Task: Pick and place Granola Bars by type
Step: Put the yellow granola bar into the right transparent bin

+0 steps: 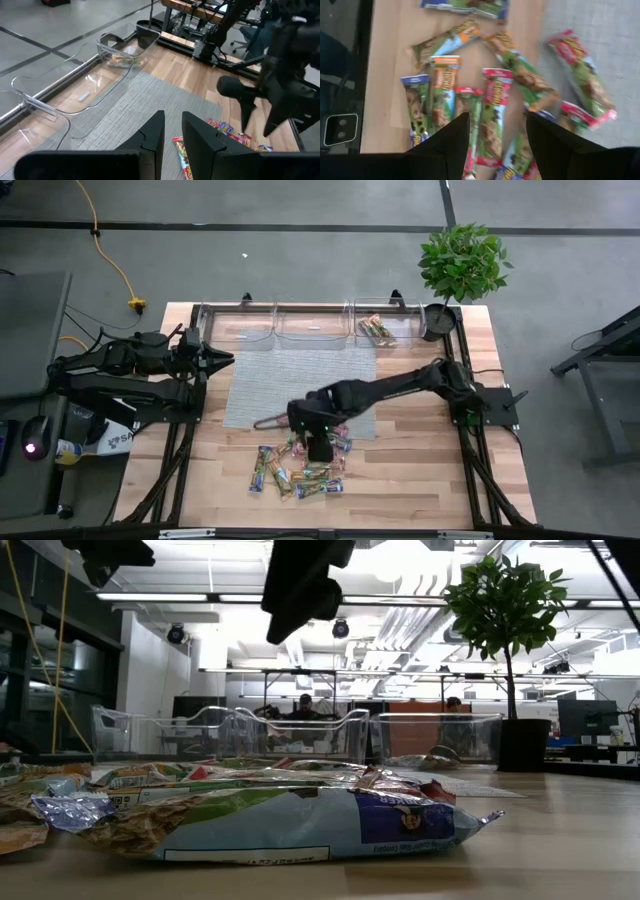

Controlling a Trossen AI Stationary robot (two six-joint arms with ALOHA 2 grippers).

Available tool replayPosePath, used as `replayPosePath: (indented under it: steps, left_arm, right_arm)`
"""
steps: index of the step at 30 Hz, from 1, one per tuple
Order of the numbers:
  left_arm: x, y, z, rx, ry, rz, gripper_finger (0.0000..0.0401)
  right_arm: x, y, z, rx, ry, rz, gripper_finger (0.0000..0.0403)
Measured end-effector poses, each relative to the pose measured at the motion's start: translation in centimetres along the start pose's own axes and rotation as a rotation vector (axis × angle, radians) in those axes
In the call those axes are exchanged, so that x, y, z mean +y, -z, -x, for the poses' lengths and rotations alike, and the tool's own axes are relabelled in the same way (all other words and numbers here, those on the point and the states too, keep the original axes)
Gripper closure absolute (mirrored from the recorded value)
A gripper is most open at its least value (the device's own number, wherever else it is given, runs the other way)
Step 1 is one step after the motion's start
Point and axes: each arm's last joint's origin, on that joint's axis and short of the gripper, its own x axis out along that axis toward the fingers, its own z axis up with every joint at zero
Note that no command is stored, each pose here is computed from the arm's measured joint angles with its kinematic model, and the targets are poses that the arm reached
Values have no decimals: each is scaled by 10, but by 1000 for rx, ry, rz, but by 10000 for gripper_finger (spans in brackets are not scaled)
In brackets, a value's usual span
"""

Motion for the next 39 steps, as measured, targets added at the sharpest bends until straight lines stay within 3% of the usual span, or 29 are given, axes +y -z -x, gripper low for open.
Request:
replayPosePath:
  steps: [6, 18, 24, 31, 39]
  left_arm:
    - [0, 0, 0, 5, 16, 0, 335]
    - [-1, 0, 0, 14, 48, 9, 335]
    - [-2, 1, 0, 20, 58, 25, 335]
    - [-2, 1, 0, 20, 58, 26, 335]
    - [-2, 1, 0, 20, 58, 26, 335]
  right_arm:
    - [-20, -13, 19, -48, 38, -119, 224]
    - [-18, -11, -2, -141, 206, -16, 224]
    - [-26, -15, -13, -214, 167, 1, 224]
    - [-42, -10, -23, -197, 177, -34, 224]
    - [-22, -4, -27, -161, 110, -44, 224]
